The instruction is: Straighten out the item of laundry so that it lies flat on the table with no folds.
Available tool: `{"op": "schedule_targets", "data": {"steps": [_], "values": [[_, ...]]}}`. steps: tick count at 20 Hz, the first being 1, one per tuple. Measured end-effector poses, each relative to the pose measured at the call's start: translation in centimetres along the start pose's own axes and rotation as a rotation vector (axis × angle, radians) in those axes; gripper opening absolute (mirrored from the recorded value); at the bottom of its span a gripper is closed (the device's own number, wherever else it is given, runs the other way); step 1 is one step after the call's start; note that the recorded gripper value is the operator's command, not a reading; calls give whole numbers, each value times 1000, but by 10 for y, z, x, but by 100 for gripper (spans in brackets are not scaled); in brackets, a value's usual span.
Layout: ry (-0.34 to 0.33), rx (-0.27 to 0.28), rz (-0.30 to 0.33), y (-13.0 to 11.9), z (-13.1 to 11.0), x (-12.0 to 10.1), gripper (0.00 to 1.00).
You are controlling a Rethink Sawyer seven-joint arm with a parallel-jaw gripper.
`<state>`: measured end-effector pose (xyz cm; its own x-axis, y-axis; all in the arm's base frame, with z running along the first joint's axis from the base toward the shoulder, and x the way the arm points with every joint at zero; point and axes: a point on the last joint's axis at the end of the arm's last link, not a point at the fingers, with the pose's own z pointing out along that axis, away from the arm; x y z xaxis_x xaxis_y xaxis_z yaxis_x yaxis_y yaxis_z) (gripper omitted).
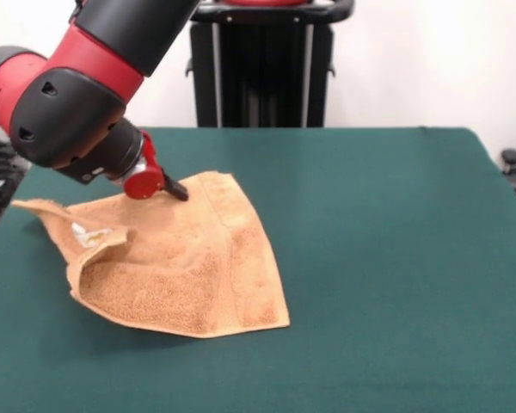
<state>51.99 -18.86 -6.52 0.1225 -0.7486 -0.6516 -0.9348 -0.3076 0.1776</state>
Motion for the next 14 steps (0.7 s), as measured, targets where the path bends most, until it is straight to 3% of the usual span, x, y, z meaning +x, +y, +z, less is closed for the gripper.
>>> {"op": "schedule_targets", "data": {"steps": [6, 14], "values": [[-48, 17, 61, 23, 21, -10, 0], [-79, 32, 97, 37, 31, -16, 0]]}}
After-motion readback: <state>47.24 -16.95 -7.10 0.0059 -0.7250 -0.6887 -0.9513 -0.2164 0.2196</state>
